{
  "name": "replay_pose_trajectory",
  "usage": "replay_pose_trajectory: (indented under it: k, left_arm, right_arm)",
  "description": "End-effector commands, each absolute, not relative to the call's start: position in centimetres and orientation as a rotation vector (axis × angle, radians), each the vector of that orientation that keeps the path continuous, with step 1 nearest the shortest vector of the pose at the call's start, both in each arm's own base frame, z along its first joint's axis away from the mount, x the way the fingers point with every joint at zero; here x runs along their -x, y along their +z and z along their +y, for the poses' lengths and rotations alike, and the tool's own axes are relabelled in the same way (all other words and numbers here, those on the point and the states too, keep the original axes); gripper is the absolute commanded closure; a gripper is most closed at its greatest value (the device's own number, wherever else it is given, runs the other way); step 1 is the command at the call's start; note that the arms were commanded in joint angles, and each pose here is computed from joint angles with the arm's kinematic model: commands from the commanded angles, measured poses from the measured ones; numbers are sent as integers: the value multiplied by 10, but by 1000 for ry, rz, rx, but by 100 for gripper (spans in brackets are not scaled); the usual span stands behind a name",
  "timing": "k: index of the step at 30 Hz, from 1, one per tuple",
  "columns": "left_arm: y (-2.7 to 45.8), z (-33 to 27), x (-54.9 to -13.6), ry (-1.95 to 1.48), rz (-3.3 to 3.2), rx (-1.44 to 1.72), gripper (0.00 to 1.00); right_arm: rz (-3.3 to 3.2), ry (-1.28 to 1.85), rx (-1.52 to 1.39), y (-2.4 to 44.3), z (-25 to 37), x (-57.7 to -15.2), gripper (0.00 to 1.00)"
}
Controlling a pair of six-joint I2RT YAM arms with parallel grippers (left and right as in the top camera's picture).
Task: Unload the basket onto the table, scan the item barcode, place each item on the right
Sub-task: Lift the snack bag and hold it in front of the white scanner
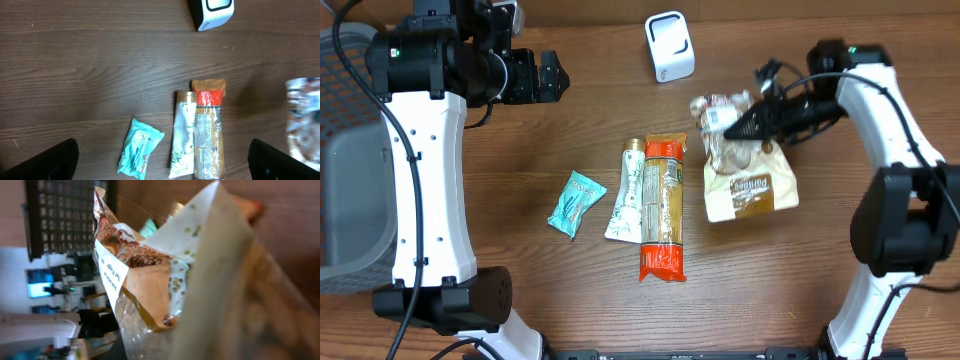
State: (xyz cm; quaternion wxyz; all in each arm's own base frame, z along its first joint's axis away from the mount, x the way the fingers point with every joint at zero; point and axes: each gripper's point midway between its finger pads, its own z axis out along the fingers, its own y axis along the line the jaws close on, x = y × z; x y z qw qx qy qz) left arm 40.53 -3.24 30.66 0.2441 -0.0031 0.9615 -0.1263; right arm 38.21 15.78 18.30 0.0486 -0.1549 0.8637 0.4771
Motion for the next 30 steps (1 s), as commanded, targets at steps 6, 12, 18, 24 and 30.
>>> replay_pose_trajectory:
  k: [6,12,18,24,30]
  left_arm:
    - [307,-32,-406,-334,2623,-21,0]
    - [307,-32,-406,-333,2623,-21,0]
    - [307,-32,-406,-334,2623,-21,0]
    - [307,-32,-406,-334,2623,-21,0]
    - [307,-32,-406,-334,2623,-21,1]
  right_arm:
    - [2225,1103,902,304,176,-358,96]
    - [2178,1081,872,326,184,-357,96]
    - [2354,730,566,308,165,-404,97]
    - [2261,72,413,305,148,-469,96]
    - [2081,-312,421,303,151,-524,96]
